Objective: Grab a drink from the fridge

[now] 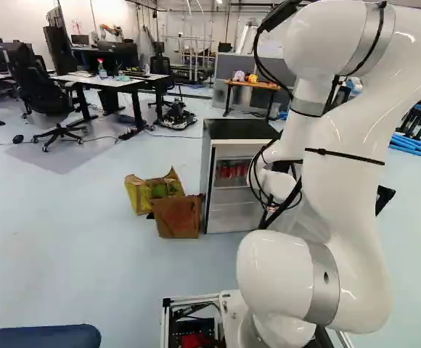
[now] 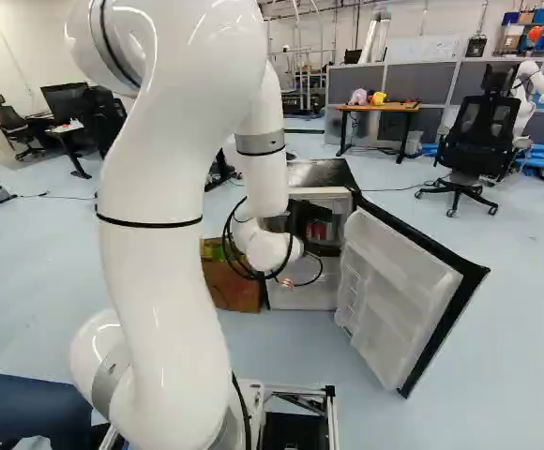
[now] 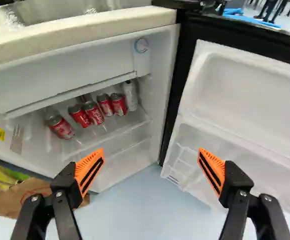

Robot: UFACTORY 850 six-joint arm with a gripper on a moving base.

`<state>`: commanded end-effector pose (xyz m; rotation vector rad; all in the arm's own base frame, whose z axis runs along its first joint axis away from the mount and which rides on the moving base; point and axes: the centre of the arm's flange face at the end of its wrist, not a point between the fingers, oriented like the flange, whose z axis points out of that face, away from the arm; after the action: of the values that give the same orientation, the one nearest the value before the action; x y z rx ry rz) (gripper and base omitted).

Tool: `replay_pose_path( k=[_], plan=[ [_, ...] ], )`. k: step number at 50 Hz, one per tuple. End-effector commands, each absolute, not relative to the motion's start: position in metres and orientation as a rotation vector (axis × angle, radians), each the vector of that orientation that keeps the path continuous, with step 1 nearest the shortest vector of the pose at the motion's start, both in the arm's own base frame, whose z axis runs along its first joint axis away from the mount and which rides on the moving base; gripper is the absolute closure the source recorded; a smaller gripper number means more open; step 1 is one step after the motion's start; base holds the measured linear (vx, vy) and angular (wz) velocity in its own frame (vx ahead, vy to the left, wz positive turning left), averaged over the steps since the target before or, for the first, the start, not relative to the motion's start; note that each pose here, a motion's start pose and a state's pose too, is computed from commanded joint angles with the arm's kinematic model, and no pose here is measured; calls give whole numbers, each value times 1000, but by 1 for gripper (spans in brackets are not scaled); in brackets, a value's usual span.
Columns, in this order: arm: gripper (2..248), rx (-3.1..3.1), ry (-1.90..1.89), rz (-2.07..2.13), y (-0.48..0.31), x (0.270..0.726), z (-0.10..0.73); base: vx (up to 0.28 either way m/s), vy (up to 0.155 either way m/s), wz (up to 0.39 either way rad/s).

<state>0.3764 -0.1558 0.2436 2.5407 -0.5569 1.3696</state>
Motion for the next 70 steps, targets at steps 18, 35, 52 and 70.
replay_pose_path(
  k=[18,35,52,70],
  plan=[
    [3,2686,-334,1364,-145,384,222,0,0,0],
    [3,2767,-211,1350,-139,390,202,0,0,0],
    [3,2800,-184,1328,-140,403,180,0,0,0],
    [3,2817,-172,1314,-143,423,155,0,0,0]
  ],
)
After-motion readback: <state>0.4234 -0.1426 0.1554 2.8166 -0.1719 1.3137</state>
